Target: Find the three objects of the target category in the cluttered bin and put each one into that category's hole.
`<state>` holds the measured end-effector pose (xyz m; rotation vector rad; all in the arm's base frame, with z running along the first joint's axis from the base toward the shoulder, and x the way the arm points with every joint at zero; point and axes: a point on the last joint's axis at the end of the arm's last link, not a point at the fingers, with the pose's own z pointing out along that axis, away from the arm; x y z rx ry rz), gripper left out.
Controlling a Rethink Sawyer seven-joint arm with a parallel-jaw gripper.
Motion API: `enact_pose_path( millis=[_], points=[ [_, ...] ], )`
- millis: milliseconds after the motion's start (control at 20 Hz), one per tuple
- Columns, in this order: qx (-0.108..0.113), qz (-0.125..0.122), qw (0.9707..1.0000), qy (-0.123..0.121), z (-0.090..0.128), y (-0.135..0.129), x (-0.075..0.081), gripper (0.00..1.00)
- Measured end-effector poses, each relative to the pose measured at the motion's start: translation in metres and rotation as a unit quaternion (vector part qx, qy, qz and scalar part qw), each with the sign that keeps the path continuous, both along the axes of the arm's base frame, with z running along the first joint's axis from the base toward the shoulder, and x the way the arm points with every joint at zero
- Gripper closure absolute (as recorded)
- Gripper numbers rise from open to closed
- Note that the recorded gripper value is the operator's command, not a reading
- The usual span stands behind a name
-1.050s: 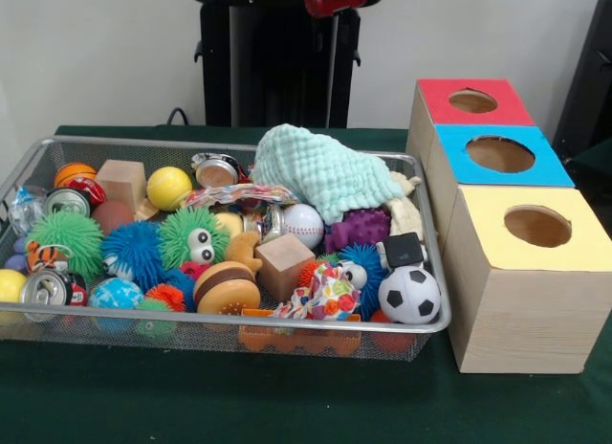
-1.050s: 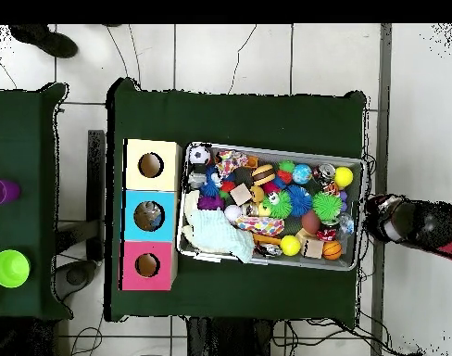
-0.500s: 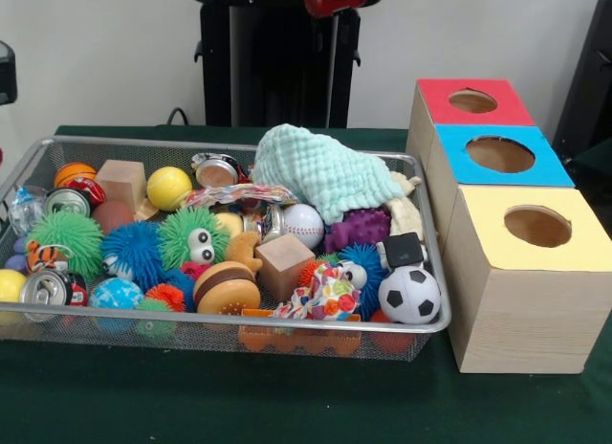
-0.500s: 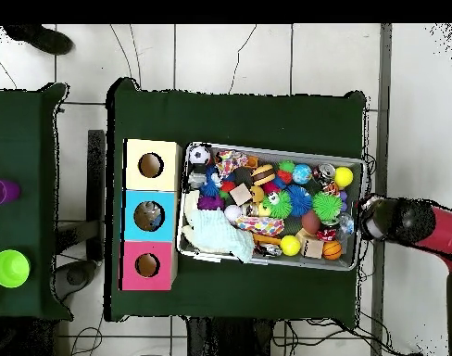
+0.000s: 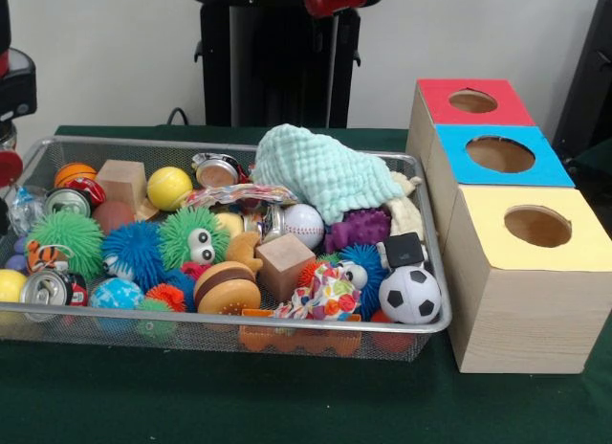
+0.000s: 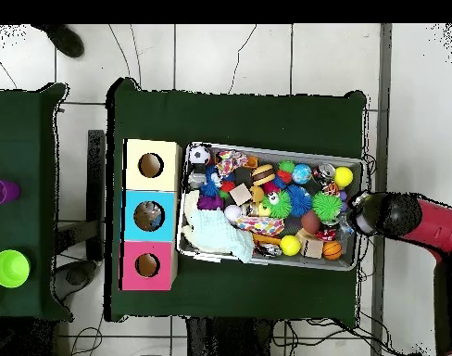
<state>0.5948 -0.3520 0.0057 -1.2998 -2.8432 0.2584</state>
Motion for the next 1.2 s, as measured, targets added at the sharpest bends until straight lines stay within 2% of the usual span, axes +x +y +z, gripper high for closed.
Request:
enact_pose_path(
  millis=[350,700,950,1000,1200],
  points=[
    [0.006,-0.013,0.9999,-0.001,-0.012,-0.006,0.0,0.0],
    [0.024,-0.035,0.9991,0.0,-0.03,-0.012,-0.007,0.0],
    [0.031,-0.051,0.9982,-0.006,-0.018,-0.017,-0.009,0.0],
    [0.03,-0.056,0.9979,-0.01,-0.008,-0.021,-0.009,0.0],
    [0.032,-0.059,0.9977,-0.01,0.002,-0.02,-0.013,0.0]
  ],
)
